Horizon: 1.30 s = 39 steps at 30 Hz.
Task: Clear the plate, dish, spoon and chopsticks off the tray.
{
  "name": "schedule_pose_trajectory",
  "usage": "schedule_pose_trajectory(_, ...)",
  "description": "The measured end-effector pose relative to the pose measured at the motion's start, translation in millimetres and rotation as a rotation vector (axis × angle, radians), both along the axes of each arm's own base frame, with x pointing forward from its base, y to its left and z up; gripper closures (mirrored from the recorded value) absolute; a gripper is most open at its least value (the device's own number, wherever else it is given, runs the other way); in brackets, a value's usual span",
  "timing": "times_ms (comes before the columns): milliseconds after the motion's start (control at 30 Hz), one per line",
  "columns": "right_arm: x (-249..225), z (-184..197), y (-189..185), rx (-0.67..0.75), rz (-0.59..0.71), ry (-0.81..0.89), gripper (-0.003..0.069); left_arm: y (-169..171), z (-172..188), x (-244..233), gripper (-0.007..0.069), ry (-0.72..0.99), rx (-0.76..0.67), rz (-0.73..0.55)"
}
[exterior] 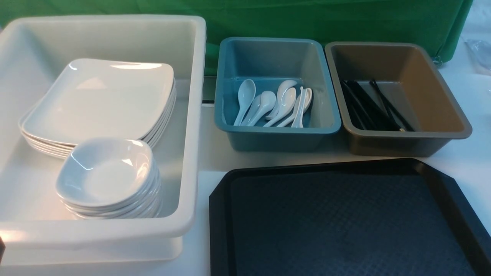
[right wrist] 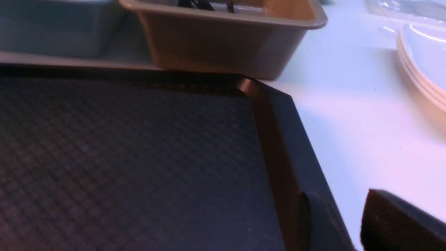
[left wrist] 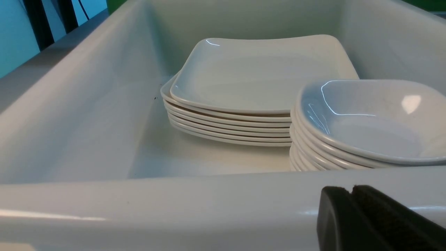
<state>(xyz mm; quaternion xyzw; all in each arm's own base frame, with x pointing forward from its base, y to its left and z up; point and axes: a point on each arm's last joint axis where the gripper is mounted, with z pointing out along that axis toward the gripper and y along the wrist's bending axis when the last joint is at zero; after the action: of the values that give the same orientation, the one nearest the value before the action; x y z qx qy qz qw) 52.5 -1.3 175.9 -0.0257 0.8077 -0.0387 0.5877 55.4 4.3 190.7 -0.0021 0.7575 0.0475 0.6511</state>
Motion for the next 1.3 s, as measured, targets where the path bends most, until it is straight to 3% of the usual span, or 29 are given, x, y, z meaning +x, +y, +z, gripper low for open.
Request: schedule_pose_trajectory(1300, -0.1, 0.0, -0.3, 0.006, -0.005, -0.001, 0.0421, 0.0, 0.0, 0.0, 0.0608, 0.0, 0.0, 0.0)
